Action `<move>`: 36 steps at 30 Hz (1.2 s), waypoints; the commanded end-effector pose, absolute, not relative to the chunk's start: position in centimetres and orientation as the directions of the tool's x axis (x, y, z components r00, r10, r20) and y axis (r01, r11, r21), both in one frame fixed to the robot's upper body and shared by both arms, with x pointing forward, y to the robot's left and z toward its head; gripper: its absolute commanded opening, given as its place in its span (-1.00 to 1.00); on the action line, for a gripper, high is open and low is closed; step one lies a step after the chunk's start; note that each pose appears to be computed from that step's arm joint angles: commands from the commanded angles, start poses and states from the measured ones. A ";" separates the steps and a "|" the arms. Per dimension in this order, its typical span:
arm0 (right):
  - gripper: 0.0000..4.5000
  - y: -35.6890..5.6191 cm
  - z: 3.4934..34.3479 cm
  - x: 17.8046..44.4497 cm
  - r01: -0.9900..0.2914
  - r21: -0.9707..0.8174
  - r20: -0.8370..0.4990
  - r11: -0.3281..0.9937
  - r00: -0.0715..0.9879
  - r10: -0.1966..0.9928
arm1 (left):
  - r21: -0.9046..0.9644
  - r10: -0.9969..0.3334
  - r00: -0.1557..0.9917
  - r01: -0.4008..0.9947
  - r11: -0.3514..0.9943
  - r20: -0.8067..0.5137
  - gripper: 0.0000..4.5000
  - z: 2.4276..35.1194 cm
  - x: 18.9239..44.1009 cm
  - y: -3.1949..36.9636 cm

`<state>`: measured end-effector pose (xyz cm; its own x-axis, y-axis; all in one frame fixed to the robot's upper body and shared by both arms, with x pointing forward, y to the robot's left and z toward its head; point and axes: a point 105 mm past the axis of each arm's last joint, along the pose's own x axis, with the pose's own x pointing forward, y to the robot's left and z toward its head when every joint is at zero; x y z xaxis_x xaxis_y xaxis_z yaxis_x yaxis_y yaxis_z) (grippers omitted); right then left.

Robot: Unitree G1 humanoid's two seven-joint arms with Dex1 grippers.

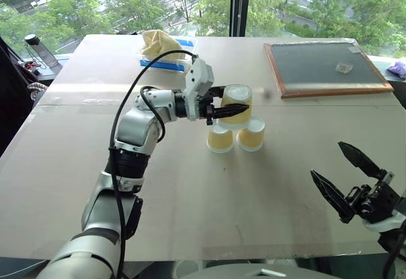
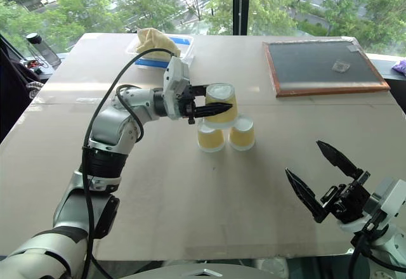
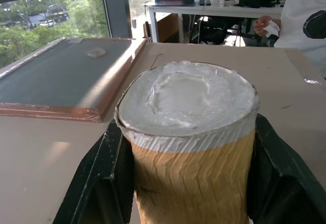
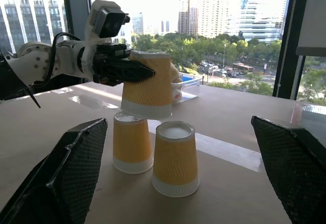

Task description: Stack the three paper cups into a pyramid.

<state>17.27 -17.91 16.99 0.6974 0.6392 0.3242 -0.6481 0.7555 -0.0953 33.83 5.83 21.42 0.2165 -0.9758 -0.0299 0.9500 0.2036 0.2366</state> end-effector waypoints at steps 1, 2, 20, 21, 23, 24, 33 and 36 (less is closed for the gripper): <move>1.00 -17.4 18.2 16.9 -0.668 -0.101 0.364 0.737 0.665 0.652 | 0.273 -0.981 0.190 0.942 0.193 0.038 -0.09 22.4 33.3 5.6; 1.00 -17.5 18.3 16.9 -0.668 -0.097 0.368 0.738 0.665 0.650 | 0.276 -0.981 0.190 0.942 0.191 0.032 -0.09 22.2 33.2 5.6; 1.00 -17.6 18.5 15.7 -0.692 -0.090 0.381 0.716 0.641 0.667 | 0.286 -0.979 0.203 0.937 0.201 0.022 -0.09 20.1 33.9 5.7; 1.00 -17.6 18.5 15.6 -0.692 -0.090 0.381 0.717 0.641 0.666 | 0.286 -0.979 0.202 0.937 0.199 0.022 -0.09 20.1 33.9 5.6; 1.00 -17.6 18.4 15.6 -0.693 -0.087 0.379 0.716 0.642 0.667 | 0.285 -0.980 0.197 0.939 0.194 0.020 -0.09 20.1 33.8 5.6; 1.00 -17.5 18.4 15.6 -0.693 -0.085 0.379 0.715 0.641 0.667 | 0.283 -0.981 0.194 0.940 0.191 0.018 -0.09 20.1 33.8 5.6; 1.00 -17.3 18.4 15.7 -0.706 -0.083 0.374 0.703 0.632 0.679 | 0.261 -0.983 0.184 0.948 0.184 0.025 0.48 20.1 33.5 5.7; 1.00 -17.4 18.4 15.7 -0.710 -0.082 0.373 0.699 0.629 0.683 | 0.263 -0.982 0.185 0.947 0.186 0.028 0.96 20.2 33.5 5.6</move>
